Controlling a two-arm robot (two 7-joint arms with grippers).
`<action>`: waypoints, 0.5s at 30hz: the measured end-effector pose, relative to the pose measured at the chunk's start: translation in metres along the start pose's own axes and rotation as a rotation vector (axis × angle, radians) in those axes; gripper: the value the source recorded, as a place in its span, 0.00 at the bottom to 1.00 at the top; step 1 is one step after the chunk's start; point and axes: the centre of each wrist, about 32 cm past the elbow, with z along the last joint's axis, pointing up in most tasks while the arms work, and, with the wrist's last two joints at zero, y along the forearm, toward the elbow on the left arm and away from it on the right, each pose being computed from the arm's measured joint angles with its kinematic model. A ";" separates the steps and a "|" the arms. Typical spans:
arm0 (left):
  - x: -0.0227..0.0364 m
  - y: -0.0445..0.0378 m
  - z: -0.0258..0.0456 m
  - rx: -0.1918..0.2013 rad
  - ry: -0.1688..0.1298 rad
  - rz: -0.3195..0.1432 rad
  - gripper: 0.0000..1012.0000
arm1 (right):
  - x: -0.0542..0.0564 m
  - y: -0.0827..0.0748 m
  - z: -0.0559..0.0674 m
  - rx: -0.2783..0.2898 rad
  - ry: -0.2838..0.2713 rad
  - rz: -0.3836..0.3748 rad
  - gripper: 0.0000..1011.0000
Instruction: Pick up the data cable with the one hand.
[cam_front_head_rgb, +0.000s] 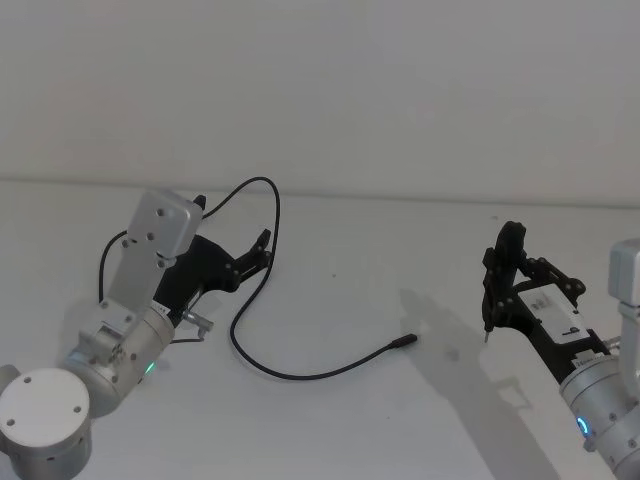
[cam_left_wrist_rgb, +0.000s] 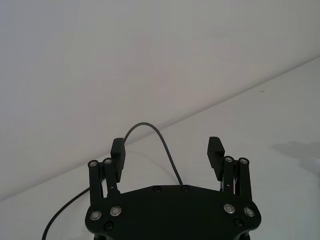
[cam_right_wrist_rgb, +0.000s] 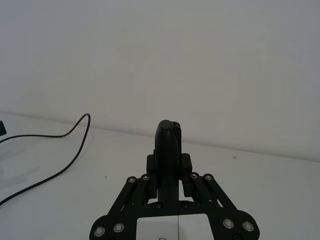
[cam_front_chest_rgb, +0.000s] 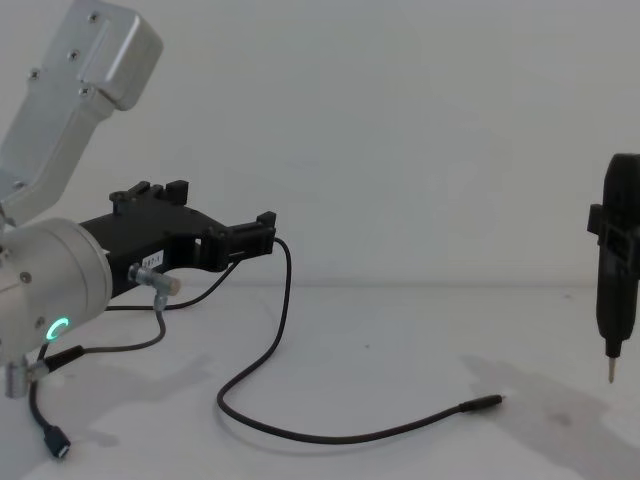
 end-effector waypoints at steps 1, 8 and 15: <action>0.0000 0.0000 0.0000 0.000 0.000 0.000 0.99 | 0.000 0.000 0.000 0.000 0.000 0.000 0.27; -0.0028 -0.0011 0.0025 0.001 -0.010 -0.042 0.99 | 0.000 0.000 0.000 0.000 0.000 0.000 0.27; -0.0035 -0.0018 0.0069 0.012 -0.036 -0.131 0.99 | 0.000 0.000 0.000 0.000 0.000 0.000 0.27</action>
